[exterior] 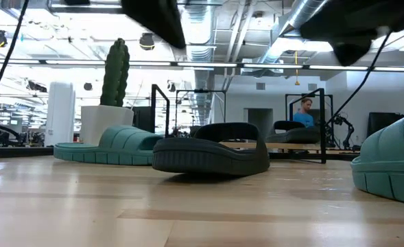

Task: Pick and place slides into the shelf
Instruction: Put the black slide on the shelf

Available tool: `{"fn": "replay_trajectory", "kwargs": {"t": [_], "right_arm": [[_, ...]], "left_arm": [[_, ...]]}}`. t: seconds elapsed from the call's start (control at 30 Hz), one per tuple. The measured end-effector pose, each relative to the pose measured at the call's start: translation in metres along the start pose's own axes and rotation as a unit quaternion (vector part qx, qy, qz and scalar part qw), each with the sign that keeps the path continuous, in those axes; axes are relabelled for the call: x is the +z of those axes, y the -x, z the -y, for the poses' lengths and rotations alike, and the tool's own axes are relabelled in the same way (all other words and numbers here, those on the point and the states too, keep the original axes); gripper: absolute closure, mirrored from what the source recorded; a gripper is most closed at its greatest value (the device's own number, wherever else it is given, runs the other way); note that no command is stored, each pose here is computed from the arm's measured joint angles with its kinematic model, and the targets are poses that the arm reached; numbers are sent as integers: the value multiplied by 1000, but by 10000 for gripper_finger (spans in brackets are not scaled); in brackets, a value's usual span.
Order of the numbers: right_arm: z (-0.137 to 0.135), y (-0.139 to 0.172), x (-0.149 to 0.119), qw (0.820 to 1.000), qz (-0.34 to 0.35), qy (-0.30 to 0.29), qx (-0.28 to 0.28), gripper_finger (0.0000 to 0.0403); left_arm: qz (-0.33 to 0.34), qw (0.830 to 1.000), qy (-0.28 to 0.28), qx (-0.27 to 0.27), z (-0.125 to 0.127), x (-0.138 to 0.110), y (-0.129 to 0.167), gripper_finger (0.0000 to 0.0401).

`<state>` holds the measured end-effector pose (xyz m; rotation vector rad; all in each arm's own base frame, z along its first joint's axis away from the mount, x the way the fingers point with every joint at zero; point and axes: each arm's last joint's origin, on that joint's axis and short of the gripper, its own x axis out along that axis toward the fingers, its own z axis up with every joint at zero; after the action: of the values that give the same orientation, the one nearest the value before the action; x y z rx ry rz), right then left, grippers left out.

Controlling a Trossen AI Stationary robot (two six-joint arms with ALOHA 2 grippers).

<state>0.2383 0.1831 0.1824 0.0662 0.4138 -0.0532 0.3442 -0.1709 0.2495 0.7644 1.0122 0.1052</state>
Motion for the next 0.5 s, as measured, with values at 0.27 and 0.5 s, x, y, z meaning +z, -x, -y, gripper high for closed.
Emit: {"fn": "replay_trajectory", "kwargs": {"t": [0.27,0.5], "right_arm": [[-8,-48,22,998,-24,48,31,336],[-19,-74,35,994,-71,84,7,274]], "left_arm": [[185,974,123,-35,-18,-39,64,401],[372,899,225,-61,-3,-114,74,401]]}}
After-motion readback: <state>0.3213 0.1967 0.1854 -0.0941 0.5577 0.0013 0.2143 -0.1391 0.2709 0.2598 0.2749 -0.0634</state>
